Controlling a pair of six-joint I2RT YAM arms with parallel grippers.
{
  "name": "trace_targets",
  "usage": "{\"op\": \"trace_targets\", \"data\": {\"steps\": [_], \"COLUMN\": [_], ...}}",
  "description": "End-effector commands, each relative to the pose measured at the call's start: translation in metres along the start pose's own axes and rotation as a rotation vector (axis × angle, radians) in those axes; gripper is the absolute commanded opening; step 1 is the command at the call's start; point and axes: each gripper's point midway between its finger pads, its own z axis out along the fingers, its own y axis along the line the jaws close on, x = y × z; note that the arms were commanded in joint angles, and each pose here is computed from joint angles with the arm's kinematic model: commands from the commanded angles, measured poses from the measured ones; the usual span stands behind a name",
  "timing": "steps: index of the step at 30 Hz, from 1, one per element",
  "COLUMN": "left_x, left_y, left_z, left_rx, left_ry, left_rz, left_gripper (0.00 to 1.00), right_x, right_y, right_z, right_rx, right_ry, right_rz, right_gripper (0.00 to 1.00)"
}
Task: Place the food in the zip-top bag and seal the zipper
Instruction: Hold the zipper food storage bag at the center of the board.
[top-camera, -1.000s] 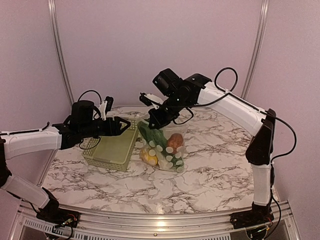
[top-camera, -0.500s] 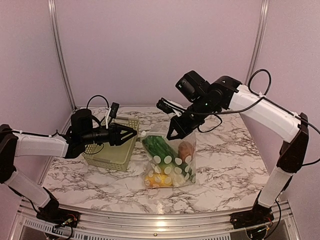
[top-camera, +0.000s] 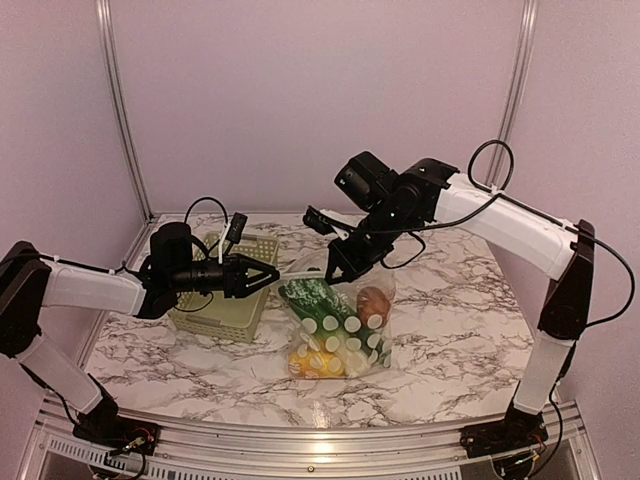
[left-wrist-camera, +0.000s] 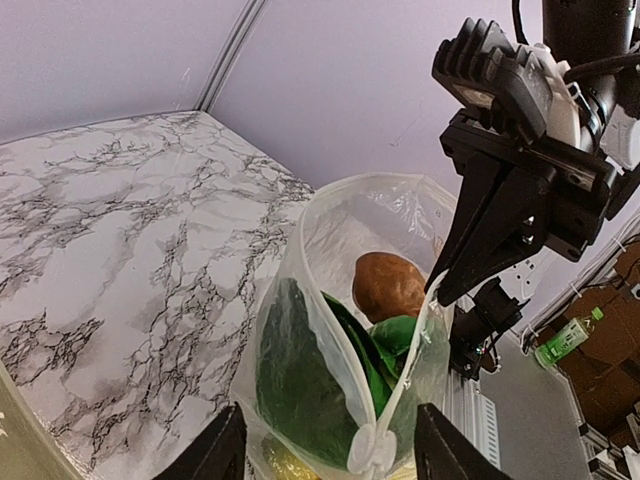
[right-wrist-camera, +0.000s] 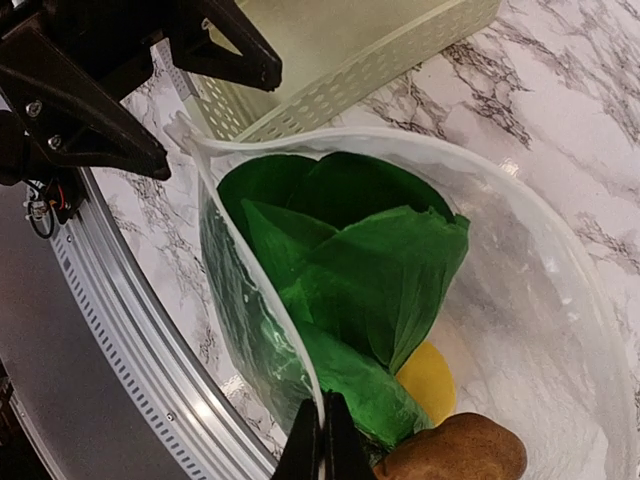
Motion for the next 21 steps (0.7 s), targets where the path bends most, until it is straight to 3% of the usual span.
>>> {"op": "trace_targets", "data": {"steps": [1, 14, 21], "left_x": [0.004, 0.022, 0.024], "left_y": [-0.013, -0.015, -0.005], "left_z": [0.002, 0.0, 0.003], "left_rx": [0.056, 0.06, 0.029], "left_ry": [0.003, 0.023, 0.02], "left_rz": [0.045, 0.055, 0.032], "left_gripper": [0.62, 0.56, 0.42], "right_x": [-0.011, -0.014, -0.014], "right_y": [-0.003, -0.008, -0.006], "right_z": [-0.003, 0.004, 0.003], "right_rx": [0.037, 0.059, 0.055], "right_ry": [-0.026, -0.01, -0.011], "right_rz": [-0.028, -0.029, -0.021], "right_gripper": [0.0, 0.0, 0.0]}}
